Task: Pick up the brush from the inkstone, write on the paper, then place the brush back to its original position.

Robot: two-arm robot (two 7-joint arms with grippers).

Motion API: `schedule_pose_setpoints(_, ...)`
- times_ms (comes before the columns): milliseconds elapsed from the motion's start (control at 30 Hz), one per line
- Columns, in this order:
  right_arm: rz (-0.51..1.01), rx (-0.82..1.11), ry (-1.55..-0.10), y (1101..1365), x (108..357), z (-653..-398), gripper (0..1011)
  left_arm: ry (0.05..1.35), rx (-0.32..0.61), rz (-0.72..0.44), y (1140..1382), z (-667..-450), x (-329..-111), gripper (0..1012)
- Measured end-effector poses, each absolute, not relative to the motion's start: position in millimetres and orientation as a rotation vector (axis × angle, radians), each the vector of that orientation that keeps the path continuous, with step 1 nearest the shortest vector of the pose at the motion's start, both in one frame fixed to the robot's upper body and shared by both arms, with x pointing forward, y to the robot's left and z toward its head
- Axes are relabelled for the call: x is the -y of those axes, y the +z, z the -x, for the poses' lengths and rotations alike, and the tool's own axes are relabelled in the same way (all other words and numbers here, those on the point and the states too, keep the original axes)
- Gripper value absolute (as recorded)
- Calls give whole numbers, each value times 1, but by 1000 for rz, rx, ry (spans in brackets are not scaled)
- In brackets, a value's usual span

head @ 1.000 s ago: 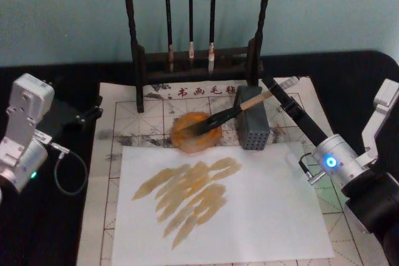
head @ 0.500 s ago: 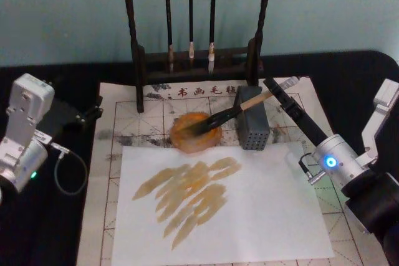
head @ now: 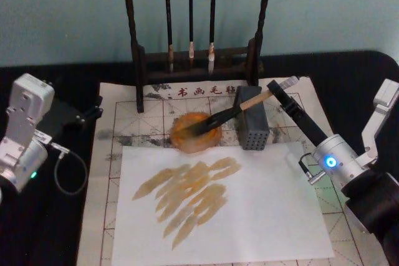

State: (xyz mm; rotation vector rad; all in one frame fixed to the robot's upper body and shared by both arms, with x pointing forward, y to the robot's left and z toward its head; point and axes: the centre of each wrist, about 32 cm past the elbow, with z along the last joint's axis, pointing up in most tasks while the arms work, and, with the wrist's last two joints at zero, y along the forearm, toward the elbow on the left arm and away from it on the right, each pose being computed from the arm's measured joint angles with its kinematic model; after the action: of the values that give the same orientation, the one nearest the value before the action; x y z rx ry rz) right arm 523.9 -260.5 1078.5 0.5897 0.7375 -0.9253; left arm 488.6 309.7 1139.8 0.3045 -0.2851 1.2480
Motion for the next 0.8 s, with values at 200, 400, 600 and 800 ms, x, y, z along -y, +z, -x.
schedule_pose_setpoints(200,-590,-738,-925,1079,260,-524,181,1248,285,-304,1140,-489,-310,1001)
schedule_pose_setpoints(400,-590,-738,-925,1079,260,-524,181,1248,285,-304,1140,-489,-310,1001)
schedule_pose_setpoints(600,-590,-738,-925,1078,260,-524,181,1248,285,-304,1140,-489,-310,1001)
schedule_pose_setpoints(800,-589,-738,-925,1078,261,-524,181,1248,285,-304,1140,-489,-310,1001)
